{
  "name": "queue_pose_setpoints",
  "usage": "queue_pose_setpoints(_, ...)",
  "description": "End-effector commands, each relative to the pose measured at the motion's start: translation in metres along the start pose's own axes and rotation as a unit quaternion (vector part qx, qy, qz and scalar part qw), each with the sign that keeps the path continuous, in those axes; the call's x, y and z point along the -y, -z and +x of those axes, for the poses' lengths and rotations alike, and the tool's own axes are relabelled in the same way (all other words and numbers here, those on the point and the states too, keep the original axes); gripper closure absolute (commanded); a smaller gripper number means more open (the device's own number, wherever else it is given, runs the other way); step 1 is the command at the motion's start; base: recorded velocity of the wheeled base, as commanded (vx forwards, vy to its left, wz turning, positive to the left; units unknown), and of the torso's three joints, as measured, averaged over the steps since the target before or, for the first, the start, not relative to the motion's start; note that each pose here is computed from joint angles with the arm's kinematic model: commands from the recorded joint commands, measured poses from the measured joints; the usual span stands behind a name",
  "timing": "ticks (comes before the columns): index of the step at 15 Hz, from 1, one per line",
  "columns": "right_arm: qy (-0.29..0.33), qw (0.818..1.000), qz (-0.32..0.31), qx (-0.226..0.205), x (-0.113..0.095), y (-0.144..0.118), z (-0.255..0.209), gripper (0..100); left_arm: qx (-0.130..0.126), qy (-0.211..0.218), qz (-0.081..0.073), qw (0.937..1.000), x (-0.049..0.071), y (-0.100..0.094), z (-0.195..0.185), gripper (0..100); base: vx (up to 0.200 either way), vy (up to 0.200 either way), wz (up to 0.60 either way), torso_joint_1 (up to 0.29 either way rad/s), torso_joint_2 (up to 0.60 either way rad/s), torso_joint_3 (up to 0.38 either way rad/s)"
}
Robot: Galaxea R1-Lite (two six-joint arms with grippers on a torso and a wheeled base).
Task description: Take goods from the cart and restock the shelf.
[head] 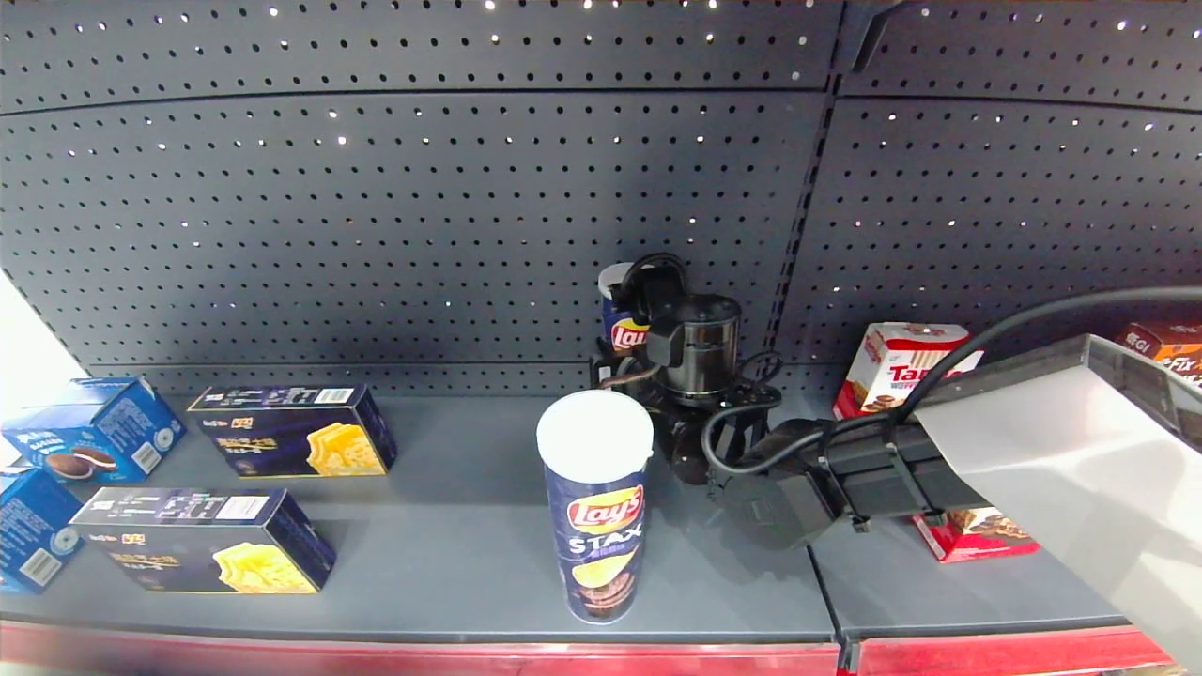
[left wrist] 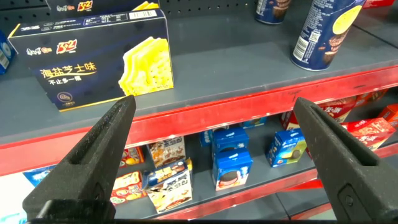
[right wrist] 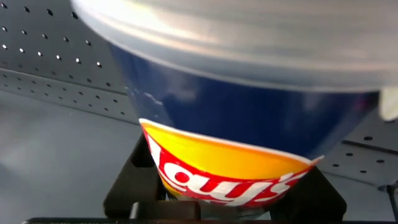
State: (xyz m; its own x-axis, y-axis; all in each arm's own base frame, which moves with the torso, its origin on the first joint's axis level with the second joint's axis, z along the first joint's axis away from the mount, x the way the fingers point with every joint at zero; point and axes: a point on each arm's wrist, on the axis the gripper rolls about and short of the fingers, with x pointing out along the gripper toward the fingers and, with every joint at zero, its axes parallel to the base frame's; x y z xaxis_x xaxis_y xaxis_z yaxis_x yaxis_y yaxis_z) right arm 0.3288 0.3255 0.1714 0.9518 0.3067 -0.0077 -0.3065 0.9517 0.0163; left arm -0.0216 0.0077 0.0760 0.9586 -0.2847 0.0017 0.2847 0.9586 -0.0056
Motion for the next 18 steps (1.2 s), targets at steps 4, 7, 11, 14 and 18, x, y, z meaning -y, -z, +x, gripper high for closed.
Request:
queue_pose_setpoints(4,0.003,1.0,-0.002,-0.004,0.0,0.006,0.003,100,0.0,0.0,0.0,1.0,0.0,0.0,0.0,0,0.0,0.0,0.0,0.0,0.0,0.0)
queue_pose_setpoints(7,0.003,1.0,-0.003,-0.006,0.0,0.007,0.003,0,0.0,-0.001,0.0,1.0,0.0,0.0,0.0,0,0.0,0.0,0.0,0.0,0.0,0.0)
queue_pose_setpoints(11,0.003,1.0,-0.002,-0.006,0.001,0.005,0.001,0,-0.001,0.0,0.0,1.0,0.0,0.0,0.0,0,0.0,0.0,0.0,0.0,0.0,0.0)
queue_pose_setpoints(14,0.003,1.0,-0.007,-0.013,0.005,0.001,-0.012,0,0.0,0.0,0.0,1.0,0.0,0.0,0.0,0,0.0,0.0,0.0,0.0,0.0,0.0)
queue_pose_setpoints(18,0.004,1.0,-0.01,-0.018,0.02,-0.005,-0.04,0,0.0,0.0,0.0,1.0,0.0,0.0,0.0,0,0.0,0.0,0.0,0.0,0.0,0.0)
